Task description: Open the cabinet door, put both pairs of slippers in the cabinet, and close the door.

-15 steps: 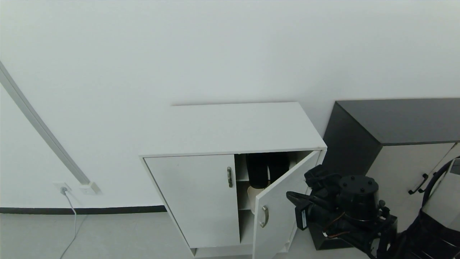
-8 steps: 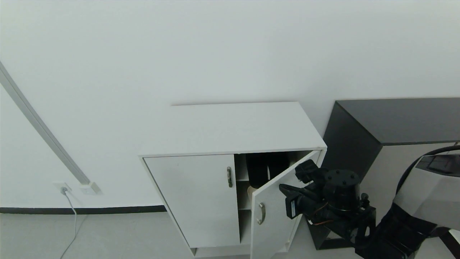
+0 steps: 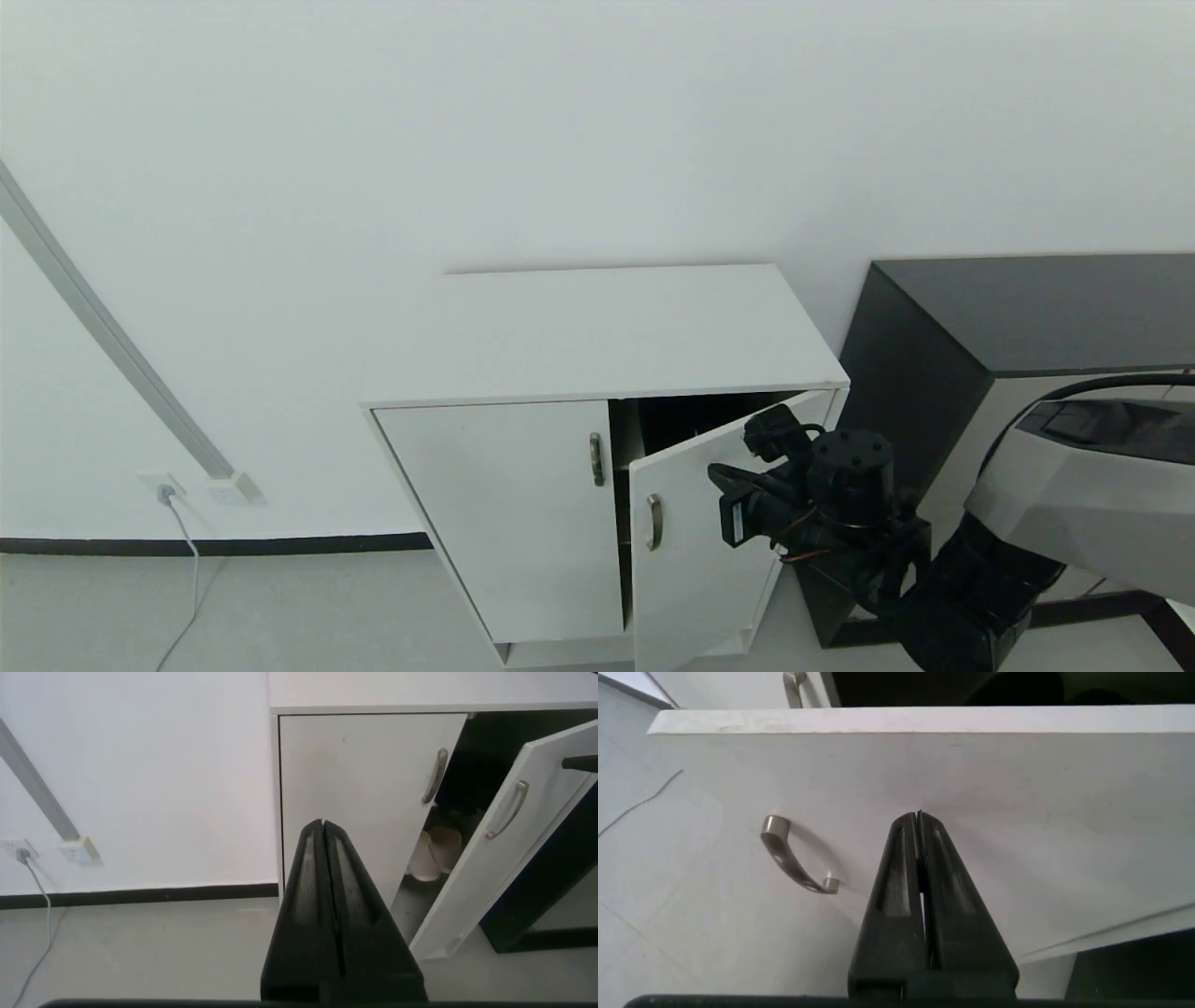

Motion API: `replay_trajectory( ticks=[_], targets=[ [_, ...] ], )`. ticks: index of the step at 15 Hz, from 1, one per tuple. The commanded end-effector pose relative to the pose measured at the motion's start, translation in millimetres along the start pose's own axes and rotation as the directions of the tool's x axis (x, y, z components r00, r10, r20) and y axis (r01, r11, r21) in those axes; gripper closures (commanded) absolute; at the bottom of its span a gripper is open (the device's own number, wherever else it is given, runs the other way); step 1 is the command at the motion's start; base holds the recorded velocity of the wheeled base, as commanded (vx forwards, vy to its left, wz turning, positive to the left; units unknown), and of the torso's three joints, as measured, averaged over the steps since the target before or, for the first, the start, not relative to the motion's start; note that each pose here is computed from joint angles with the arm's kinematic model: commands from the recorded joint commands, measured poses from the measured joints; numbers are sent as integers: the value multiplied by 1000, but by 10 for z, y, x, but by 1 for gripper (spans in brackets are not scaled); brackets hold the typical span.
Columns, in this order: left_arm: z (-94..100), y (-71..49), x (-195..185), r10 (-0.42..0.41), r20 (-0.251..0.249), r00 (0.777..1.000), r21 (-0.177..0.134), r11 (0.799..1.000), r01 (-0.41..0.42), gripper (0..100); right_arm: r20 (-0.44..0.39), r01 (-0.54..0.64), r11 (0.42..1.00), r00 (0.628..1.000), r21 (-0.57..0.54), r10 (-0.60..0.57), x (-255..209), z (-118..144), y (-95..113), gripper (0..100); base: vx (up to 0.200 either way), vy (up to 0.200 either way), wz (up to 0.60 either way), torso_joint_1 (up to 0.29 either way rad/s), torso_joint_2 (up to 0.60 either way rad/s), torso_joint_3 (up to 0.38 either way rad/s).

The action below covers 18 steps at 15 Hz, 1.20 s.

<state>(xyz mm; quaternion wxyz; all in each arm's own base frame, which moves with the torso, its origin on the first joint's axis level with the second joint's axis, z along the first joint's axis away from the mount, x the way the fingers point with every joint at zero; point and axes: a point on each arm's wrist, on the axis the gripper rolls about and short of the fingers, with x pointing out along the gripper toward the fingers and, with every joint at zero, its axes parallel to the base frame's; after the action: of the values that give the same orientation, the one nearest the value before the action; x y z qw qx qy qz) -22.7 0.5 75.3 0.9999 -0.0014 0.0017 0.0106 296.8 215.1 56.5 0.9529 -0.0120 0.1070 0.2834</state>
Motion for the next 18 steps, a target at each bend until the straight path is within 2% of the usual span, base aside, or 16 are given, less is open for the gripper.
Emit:
replay_trajectory(
  ticks=[1,18],
  targets=[
    [0,0,1,0,-1,1000,0,1000,0,100,-8,10,1000,1000,2,-10,67,-53,-38,100,0,0,0,0,0,0],
    [0,0,1,-1,-1,1000,0,1000,1,100,-4,91,996,996,20,-90,350,-59,-359,100,0,0,0,0,0,0]
  ],
)
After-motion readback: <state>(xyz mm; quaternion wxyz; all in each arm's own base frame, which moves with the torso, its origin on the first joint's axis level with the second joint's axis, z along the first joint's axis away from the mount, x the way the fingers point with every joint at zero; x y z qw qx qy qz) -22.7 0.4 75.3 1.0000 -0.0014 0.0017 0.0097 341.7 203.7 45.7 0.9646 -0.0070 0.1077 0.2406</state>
